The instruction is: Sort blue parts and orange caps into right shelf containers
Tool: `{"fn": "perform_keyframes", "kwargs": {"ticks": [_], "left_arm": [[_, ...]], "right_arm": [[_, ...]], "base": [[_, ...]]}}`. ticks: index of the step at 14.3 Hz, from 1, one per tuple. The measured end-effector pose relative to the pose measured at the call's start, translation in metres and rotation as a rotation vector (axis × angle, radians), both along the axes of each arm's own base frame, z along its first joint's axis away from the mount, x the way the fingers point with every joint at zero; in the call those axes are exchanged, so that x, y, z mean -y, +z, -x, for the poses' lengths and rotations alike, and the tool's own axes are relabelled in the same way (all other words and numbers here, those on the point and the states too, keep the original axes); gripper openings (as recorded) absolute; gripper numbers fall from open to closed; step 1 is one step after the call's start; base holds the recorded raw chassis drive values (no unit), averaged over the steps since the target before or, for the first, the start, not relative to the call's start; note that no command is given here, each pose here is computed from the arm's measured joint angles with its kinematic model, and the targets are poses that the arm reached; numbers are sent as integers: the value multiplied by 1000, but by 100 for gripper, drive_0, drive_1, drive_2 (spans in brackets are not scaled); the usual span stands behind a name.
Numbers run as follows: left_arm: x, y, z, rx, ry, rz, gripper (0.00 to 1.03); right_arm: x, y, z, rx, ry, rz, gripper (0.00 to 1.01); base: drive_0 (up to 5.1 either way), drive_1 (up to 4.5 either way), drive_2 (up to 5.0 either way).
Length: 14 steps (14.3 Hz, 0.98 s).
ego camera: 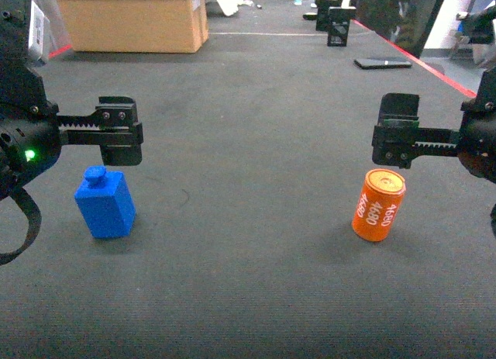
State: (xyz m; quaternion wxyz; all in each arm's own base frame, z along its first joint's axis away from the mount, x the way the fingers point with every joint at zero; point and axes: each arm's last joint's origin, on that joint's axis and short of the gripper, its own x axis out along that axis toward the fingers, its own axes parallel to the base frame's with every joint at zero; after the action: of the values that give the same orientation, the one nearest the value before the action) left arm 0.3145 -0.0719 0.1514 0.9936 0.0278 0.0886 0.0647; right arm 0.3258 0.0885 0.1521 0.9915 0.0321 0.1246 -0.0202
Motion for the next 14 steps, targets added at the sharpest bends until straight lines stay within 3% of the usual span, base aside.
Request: {"fn": "perform_keyframes", "kwargs": {"ticks": [1, 3, 14], "left_arm": [[0, -5, -8, -2, 6, 18, 98], [-4, -24, -15, -47, 19, 33, 98], [-8, -76, -17, -166, 27, 31, 98]], "right_arm": [[-9, -10, -8, -33, 25, -19, 98], [-17, -37, -15, -104, 28, -19, 98], [-26, -80, -22, -196, 9, -21, 98]], "base": [[0, 0, 0], [0, 0, 0], [0, 0, 0]]}}
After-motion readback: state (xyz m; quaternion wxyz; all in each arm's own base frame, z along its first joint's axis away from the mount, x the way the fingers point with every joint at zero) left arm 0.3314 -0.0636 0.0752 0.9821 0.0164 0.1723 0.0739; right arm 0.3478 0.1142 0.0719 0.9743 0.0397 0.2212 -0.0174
